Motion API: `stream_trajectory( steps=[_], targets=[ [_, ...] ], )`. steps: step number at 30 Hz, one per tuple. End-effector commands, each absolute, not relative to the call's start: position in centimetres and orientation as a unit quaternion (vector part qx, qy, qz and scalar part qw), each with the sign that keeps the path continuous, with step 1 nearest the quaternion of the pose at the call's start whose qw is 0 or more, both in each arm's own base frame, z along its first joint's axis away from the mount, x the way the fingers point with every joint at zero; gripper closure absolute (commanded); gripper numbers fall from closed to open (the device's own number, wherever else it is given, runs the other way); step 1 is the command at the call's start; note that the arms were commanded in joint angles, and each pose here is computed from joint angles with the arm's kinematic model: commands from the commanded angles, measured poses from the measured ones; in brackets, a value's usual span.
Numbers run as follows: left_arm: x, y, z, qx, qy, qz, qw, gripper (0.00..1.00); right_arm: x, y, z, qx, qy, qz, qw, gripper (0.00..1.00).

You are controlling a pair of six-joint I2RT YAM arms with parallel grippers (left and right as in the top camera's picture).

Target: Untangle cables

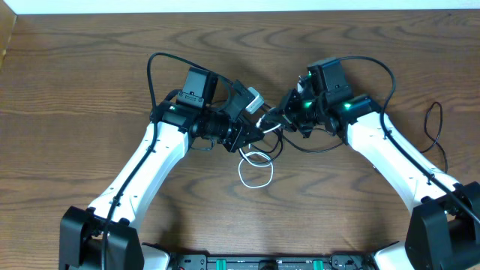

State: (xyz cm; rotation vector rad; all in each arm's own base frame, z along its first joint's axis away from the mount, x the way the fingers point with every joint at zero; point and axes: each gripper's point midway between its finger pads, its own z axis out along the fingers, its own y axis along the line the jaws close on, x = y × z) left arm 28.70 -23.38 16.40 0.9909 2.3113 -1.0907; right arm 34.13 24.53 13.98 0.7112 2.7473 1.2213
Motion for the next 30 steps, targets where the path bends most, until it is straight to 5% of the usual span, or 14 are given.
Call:
stream_trajectory(
  steps=[1,14,16,20,22,28,30],
  targets=[
    [28.7,-23.2,16.2,0.345,0.830,-0.394,0.195,0.90,35.5,22.2,12.3,0.251,0.906,0.332,0.076,0.98],
    [28.7,-23.2,16.3,0.337,0.832,-0.395,0.194,0.92,35.7,18.4,10.3,0.284,0.924,0.227,0.118,0.95],
    [29.1,-23.2,16.5,0.315,0.839,-0.400,0.191,0.92,35.6,18.0,10.1,0.288,0.926,0.215,0.120,0.86],
    [30.1,-22.7,17.6,0.254,0.855,-0.412,0.186,0.92,35.7,17.5,10.0,0.274,0.931,0.204,0.128,0.40],
    [30.4,-22.6,18.7,0.232,0.854,-0.425,0.189,0.92,35.7,17.5,9.9,0.267,0.933,0.203,0.129,0.26],
    [31.2,-21.5,23.2,0.177,0.841,-0.459,0.227,0.92,36.1,16.7,9.9,0.271,0.932,0.197,0.135,0.01],
    [31.6,-20.8,24.8,0.151,0.837,-0.466,0.244,0.92,36.3,16.1,9.9,0.277,0.931,0.196,0.137,0.01]
  ],
)
